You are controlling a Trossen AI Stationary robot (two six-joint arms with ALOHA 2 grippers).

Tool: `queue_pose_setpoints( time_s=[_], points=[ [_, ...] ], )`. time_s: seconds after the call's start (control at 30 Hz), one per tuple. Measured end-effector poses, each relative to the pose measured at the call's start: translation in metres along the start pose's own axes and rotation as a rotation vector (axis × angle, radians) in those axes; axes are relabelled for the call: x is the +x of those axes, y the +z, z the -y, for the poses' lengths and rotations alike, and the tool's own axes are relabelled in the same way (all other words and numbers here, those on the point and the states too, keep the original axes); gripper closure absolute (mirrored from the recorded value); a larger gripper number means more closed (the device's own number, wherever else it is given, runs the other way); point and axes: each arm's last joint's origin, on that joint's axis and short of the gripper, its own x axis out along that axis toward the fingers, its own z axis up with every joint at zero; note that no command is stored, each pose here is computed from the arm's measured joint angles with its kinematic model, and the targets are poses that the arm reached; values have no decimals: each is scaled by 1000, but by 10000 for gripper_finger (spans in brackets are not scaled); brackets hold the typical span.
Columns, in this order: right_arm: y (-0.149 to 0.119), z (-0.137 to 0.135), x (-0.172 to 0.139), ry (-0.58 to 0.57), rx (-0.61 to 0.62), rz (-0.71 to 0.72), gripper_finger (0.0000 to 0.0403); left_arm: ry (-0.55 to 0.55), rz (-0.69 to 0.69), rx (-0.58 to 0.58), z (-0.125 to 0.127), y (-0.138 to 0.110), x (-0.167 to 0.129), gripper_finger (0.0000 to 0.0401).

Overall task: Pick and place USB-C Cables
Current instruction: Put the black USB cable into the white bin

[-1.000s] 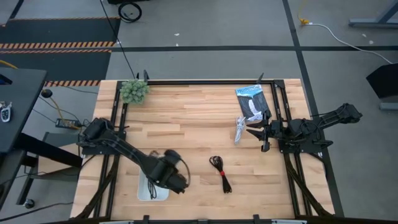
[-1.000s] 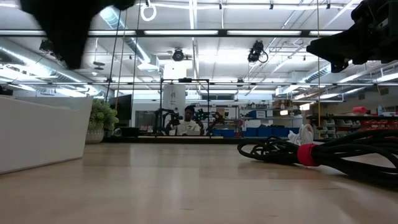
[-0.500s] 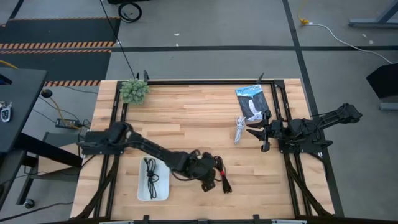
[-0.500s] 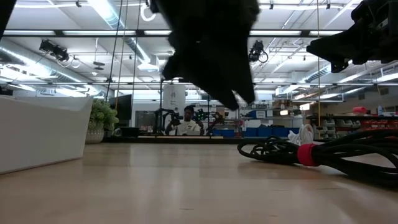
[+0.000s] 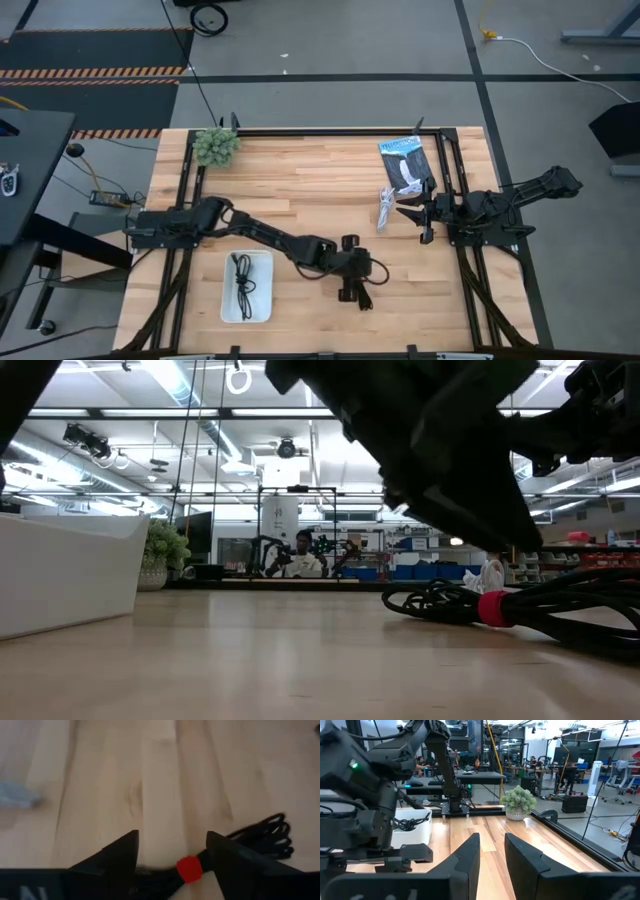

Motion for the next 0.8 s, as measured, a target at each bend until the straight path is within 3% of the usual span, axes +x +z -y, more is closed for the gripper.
queue_pose_setpoints(
  time_s=[0.17, 0.4, 0.8],
  points=[
    [0, 0, 0, 0, 0, 0, 306, -118, -11, 62, -10, 1, 2, 146],
    [0, 0, 0, 0, 0, 0, 306, -230, -62, 73, -16, -14, 22, 180],
    [0, 0, 0, 0, 0, 0, 306, -244, -110, 243, -10, -25, 27, 236]
  ],
)
